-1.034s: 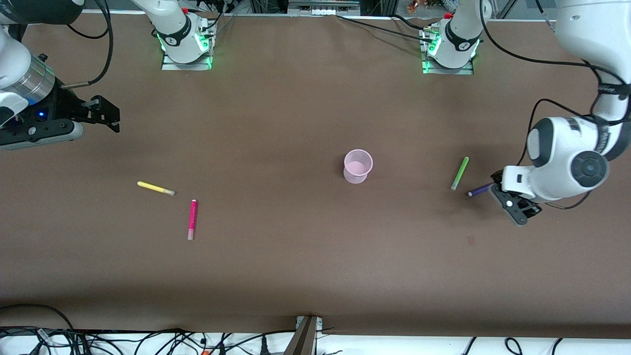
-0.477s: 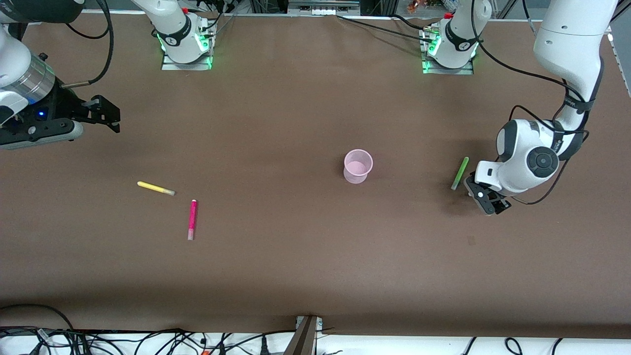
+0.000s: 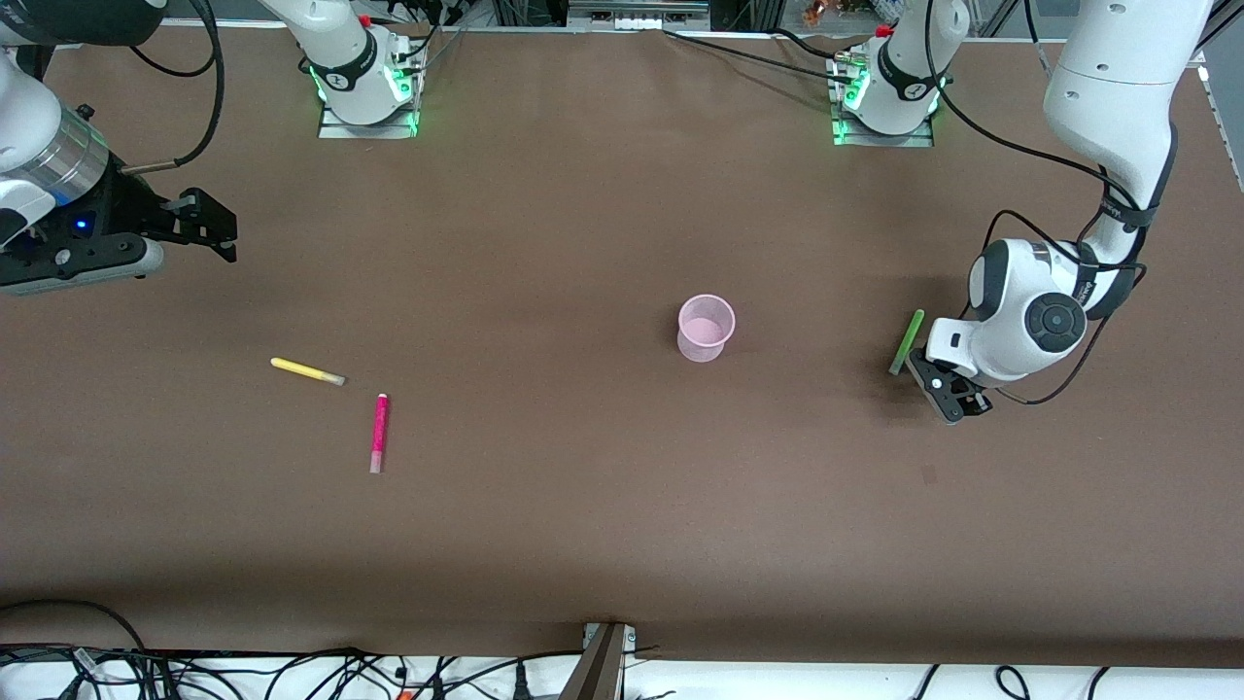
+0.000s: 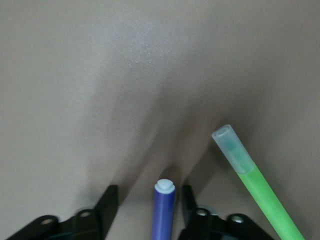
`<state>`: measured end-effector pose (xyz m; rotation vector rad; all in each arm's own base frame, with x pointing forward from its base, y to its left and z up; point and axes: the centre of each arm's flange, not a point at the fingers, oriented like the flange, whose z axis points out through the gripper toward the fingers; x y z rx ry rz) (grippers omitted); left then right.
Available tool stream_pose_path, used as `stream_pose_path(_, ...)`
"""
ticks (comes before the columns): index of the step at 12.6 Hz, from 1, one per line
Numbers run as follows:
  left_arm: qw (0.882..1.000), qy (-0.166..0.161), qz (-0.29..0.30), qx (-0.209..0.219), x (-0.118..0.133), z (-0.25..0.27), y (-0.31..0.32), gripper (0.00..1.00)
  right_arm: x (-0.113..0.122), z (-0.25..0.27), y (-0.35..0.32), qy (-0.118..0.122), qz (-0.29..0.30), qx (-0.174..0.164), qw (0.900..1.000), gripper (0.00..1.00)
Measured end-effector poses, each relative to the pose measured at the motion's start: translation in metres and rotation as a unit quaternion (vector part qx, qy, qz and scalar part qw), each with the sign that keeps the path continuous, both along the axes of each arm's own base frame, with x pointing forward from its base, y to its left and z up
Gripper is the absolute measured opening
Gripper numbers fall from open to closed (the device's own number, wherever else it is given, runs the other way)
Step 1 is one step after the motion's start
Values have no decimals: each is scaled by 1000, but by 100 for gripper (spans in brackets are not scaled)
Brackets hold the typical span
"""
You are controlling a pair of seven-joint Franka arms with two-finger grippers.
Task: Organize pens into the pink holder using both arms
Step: 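Lower the left gripper and grasp the blue marker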
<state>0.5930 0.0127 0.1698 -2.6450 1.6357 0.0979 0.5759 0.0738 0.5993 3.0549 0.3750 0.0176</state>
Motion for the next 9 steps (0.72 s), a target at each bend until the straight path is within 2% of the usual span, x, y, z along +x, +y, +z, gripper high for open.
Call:
stream_pose_path(1,1000,-2,-10,0,1,1,0,40,0,-1,0,1,0,0,1000,100)
stream_pose_path(3,1000,-4,-22,-1,2,3,2,19,3,-6,1,5,1,0,1000,100)
stream_pose_path(9,1000,-10,-28,-2,11,17,0,18,9,-33,16,28,22,-1,999,100)
